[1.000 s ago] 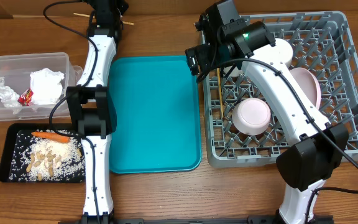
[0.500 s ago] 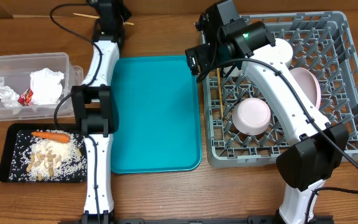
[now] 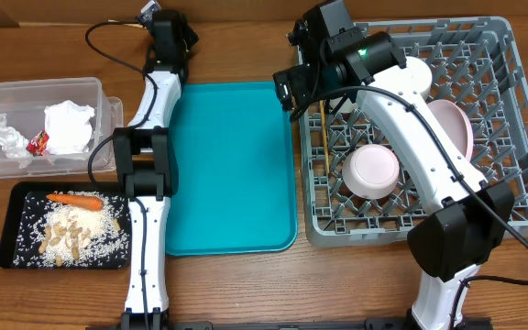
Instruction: Sort waste into correct bins and load items into the dishwasher
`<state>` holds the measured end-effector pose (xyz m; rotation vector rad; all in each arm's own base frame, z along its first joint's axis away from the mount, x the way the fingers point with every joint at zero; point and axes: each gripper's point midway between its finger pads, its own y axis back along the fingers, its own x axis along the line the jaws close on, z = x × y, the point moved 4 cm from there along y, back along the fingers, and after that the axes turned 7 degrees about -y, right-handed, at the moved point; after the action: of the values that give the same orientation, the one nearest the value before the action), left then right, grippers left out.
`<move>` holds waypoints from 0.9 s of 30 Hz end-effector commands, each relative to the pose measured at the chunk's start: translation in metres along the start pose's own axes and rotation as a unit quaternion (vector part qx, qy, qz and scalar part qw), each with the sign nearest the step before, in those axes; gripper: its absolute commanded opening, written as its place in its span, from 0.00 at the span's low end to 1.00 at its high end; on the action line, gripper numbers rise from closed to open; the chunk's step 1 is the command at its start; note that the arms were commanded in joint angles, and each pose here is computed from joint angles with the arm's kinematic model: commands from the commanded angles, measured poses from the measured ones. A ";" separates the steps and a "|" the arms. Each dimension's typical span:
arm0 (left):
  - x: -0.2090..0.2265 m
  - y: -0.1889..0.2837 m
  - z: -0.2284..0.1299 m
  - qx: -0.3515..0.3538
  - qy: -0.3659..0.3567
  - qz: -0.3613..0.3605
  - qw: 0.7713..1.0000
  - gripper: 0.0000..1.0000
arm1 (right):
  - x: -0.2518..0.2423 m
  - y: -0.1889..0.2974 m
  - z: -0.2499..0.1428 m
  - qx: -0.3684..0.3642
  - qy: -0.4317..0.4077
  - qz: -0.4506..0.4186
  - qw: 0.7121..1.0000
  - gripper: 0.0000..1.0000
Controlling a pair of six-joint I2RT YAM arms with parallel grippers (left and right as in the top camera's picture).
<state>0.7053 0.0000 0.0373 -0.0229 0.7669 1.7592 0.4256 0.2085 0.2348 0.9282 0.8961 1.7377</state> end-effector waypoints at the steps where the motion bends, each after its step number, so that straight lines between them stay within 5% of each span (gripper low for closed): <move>1: 0.016 0.005 -0.011 0.052 -0.054 0.054 0.996 0.04 | -0.001 0.002 0.002 -0.006 -0.002 -0.002 1.000 1.00; 14: -0.001 0.080 0.055 0.113 -0.159 0.085 0.977 0.04 | -0.001 0.002 0.002 -0.006 -0.002 -0.002 1.000 1.00; 19: -0.036 0.082 0.067 0.105 -0.103 -0.036 0.989 0.04 | -0.001 0.002 0.002 -0.006 -0.002 -0.002 1.000 1.00; 27: -0.028 0.057 0.034 0.098 -0.112 0.017 0.989 0.04 | -0.001 0.002 0.002 -0.006 -0.002 -0.002 1.000 1.00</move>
<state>0.6796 -0.0045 0.1370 0.2529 0.7353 1.6664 0.4256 0.2083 0.2347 0.9288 0.8961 1.7374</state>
